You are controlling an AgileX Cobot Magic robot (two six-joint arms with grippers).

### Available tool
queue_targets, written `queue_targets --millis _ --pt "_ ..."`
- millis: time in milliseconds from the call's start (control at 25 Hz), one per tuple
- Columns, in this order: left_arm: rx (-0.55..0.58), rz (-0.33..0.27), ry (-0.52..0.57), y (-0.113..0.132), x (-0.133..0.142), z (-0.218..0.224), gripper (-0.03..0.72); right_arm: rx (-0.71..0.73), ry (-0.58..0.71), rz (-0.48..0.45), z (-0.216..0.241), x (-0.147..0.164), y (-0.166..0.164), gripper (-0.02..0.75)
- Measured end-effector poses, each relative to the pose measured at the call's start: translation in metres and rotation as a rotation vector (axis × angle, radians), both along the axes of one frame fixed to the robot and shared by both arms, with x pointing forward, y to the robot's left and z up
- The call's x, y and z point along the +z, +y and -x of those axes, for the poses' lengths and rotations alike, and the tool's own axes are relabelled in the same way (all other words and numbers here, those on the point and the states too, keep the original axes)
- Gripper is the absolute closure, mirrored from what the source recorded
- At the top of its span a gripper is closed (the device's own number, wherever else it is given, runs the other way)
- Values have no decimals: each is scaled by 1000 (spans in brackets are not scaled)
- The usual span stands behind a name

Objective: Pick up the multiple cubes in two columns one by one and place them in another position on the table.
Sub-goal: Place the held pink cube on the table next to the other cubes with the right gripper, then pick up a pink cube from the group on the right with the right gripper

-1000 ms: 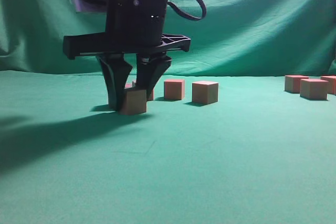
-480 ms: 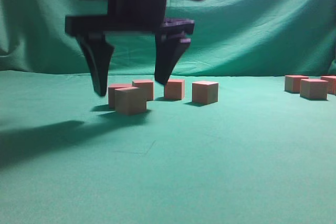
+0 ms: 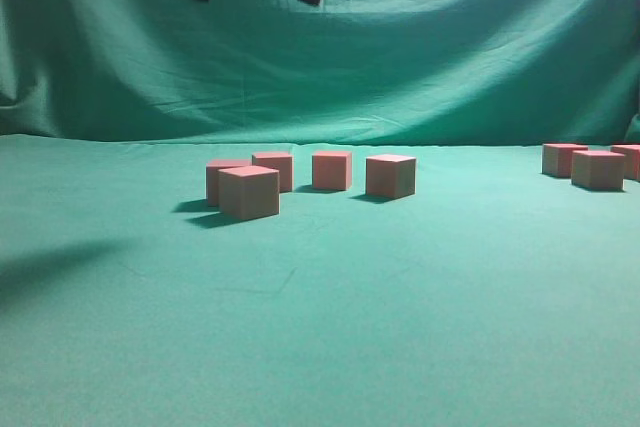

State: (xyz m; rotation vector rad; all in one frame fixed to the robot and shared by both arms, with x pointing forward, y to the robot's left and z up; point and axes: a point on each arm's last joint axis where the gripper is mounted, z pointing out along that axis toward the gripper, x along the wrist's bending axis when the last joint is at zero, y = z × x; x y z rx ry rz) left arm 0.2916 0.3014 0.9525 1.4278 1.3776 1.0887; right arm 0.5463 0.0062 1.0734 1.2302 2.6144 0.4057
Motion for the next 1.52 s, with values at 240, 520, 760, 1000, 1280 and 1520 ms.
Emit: queue_targets --millis 240,520,760,1000,1280,1520 --pt "0 0 0 0 0 0 688 37 -122 -27 15 52 -21 182" --pt "0 0 0 0 0 0 688 -43 -365 -83 45 138 -81 182" --pt "0 0 0 0 0 0 688 -342 -421 -90 51 160 -179 182" --pt "0 0 0 0 0 0 688 -685 -278 50 36 108 -268 182" --pt "0 0 0 0 0 0 688 -814 -74 -11 11 27 -312 182" --pt "0 0 0 0 0 0 688 -765 24 23 -23 -25 -318 182"
